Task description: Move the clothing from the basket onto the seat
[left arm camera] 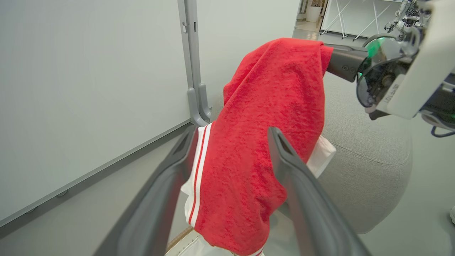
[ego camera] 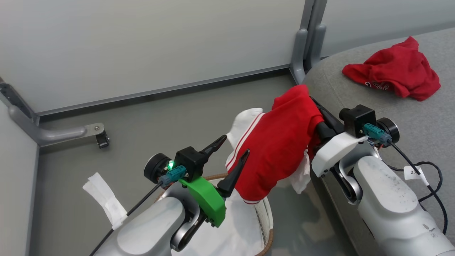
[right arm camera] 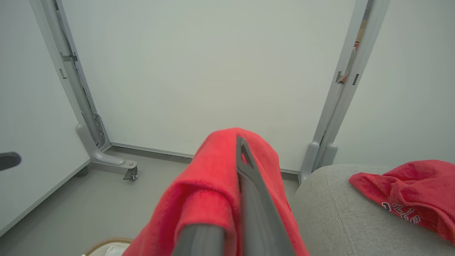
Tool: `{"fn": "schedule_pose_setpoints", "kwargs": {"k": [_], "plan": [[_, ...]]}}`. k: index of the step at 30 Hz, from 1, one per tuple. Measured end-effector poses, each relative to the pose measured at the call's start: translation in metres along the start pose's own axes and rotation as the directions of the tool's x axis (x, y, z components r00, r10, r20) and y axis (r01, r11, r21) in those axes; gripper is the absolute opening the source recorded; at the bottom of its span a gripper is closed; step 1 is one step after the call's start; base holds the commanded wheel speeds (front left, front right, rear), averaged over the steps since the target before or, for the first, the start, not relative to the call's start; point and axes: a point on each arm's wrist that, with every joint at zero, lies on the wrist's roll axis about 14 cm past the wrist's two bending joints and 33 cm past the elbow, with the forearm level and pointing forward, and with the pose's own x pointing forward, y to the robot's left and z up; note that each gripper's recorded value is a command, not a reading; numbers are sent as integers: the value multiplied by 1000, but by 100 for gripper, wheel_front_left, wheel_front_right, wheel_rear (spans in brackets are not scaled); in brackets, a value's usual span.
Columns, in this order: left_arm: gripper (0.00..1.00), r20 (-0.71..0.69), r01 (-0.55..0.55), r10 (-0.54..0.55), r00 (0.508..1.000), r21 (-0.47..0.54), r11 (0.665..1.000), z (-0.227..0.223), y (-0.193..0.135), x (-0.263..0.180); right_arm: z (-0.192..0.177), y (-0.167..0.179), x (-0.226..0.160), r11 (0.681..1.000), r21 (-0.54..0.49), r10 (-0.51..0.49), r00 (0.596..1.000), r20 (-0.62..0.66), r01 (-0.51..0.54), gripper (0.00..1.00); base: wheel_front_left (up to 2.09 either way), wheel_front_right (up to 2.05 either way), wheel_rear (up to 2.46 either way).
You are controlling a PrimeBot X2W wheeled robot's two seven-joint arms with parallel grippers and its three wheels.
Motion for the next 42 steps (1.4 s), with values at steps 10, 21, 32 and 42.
{"fn": "schedule_pose_setpoints", "kwargs": {"k": [10, 21, 32, 42], "plan": [[100, -26, 116, -118, 993, -48, 992, -18, -35, 24, -6, -57, -47, 984, -35, -172, 985, -9, 172, 0, 0, 0, 0], [100, -47, 260, -264, 964, -70, 963, -33, -76, 48, 2, -104, -95, 940, -67, -336, 942, -6, 334, 0, 0, 0, 0], [100, -55, 339, -345, 937, -93, 936, -46, -91, 67, -12, -121, -113, 911, -83, -408, 911, -55, 403, 0, 0, 0, 0], [100, -32, 322, -327, 945, -105, 941, -49, -70, 80, 3, -138, -64, 923, -130, -371, 928, -38, 363, 0, 0, 0, 0]]}}
